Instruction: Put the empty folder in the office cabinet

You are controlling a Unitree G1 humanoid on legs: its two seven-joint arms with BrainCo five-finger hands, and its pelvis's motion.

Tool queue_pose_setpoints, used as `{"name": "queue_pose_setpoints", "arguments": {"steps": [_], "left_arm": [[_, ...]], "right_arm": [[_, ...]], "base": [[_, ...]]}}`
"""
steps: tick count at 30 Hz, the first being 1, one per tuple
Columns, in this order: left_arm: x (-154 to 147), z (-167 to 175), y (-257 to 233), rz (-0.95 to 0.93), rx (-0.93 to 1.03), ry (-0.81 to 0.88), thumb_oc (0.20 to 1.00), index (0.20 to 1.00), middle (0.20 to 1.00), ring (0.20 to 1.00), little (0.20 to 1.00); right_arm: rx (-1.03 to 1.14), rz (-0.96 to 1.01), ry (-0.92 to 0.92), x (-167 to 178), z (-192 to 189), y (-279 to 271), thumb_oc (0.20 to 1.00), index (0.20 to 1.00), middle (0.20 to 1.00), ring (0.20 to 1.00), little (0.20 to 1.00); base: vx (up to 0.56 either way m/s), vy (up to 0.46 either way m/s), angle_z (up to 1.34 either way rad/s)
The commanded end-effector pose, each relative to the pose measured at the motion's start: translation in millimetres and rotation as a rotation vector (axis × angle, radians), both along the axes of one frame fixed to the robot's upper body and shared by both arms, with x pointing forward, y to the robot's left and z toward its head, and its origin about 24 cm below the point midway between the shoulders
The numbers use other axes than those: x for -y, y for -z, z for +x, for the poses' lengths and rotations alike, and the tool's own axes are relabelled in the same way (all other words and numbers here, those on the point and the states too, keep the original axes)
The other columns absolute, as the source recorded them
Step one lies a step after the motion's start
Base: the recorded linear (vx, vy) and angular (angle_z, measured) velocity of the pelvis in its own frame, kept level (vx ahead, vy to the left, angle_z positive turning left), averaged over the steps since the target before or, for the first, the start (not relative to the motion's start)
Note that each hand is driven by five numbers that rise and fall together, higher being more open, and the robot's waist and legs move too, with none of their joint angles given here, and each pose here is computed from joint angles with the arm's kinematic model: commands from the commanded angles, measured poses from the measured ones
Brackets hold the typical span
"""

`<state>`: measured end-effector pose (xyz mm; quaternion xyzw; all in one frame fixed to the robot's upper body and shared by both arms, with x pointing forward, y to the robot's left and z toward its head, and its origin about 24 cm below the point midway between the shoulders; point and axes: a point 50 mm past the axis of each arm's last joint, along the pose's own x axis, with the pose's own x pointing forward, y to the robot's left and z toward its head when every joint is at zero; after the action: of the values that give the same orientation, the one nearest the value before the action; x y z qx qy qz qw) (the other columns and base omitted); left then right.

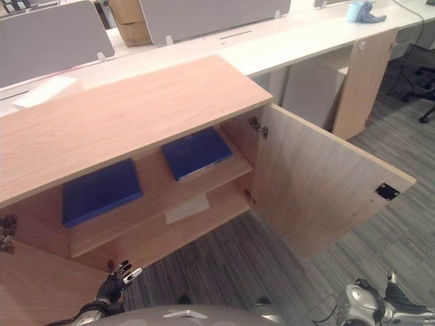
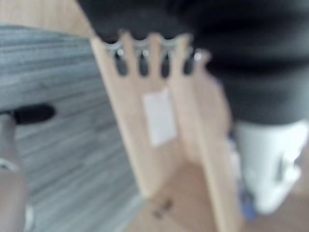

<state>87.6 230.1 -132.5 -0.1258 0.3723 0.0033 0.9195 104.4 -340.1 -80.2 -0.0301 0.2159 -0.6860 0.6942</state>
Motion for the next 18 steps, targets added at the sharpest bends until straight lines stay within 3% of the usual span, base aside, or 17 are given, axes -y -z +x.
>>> {"name": "queue_pose_setpoints", "arguments": {"steps": [1,7,12,18], "left_arm": [[-16.9,21.5,-9.8,0.062,0.041,0.050,1.000,1.000,1.000,1.000,1.000],[-24.4,21.5,-12.3,0.078,0.004,0.109,1.000,1.000,1.000,1.000,1.000],[-27.1,40.8,-19.1,0.088,0.026,0.126,1.000,1.000,1.000,1.000,1.000],[-22.7,40.1,-17.5,0.060,0.036,0.138,1.000,1.000,1.000,1.000,1.000]], "right_arm": [[0.167,-0.080,0.073,30.8,17.9,-29.3,1.000,1.000,1.000,1.000,1.000],[0.253,-0.067,-0.183,70.0,53.1,-68.0,1.000,1.000,1.000,1.000,1.000],[0.372,-0.088,-0.163,97.8,75.3,-110.0,1.000,1.000,1.000,1.000,1.000],[0.390,-0.145,-0.550,111.6,112.0,-161.3,1.000,1.000,1.000,1.000,1.000]], "base": [[-0.02,-0.170,0.00],[-0.01,-0.144,0.07],[-0.12,-0.118,0.11],[-0.08,-0.002,0.05]]}}
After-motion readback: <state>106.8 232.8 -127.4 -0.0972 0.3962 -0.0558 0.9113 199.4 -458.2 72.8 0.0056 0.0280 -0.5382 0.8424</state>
